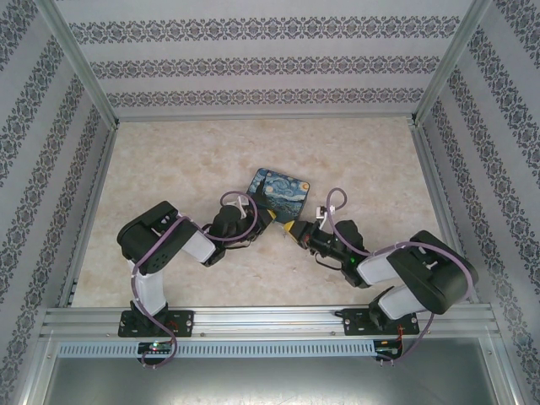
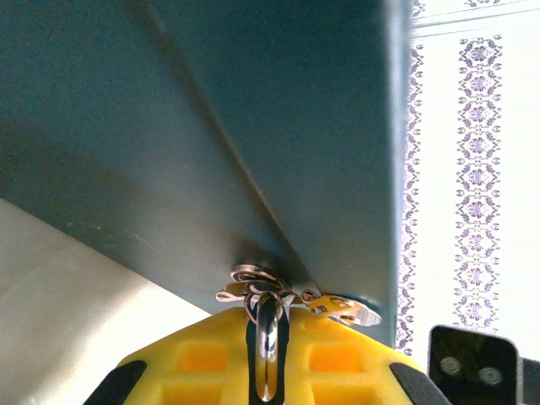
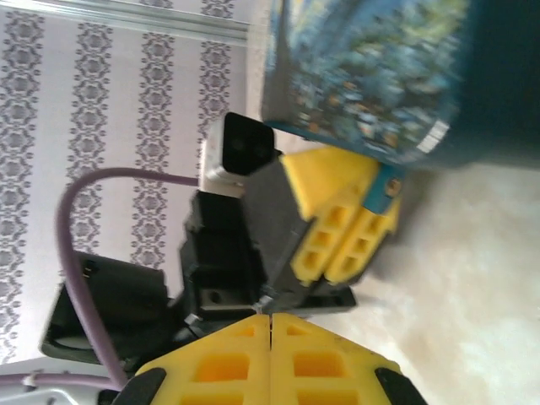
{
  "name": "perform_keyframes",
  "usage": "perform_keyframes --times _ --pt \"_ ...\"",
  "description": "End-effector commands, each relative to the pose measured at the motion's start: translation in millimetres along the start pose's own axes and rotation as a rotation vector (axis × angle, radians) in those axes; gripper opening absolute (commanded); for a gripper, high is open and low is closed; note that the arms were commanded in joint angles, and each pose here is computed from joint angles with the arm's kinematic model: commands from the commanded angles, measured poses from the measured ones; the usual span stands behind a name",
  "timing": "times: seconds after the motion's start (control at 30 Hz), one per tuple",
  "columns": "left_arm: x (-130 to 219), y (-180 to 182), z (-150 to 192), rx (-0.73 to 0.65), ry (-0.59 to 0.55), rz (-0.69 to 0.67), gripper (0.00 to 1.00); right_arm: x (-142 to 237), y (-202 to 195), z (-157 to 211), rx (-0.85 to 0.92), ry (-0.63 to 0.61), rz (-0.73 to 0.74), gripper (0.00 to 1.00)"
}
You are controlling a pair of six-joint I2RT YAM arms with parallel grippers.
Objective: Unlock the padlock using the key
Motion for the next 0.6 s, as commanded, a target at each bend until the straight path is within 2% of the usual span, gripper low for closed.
perform_keyframes --times 0.0,0.33,0.57 --pt "-1 -18 -8 0.063 -0.002 0.08 0.0 4 -8 -3 0.017 -0.087 0.026 0.0" --pt "-1 -33 -14 0.16 -0.021 0.183 0.0 -12 -17 -2 -0.087 -0.165 0.043 0.0" --pt "-2 -40 -16 0.162 -0.021 0.207 0.0 -18 -17 -8 -0.129 -0.205 0.024 0.0"
Point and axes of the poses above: each hand's point on the last joint's axis, 136 mm out from that joint toward the fingers, its own x axis back along the fingers, its own y axis along the line the jaws close on, z = x × y, the point moved 7 cm from there along x, back along the fingers, and after that the axes turned 8 degrees about -x, right-handed, at the moved point
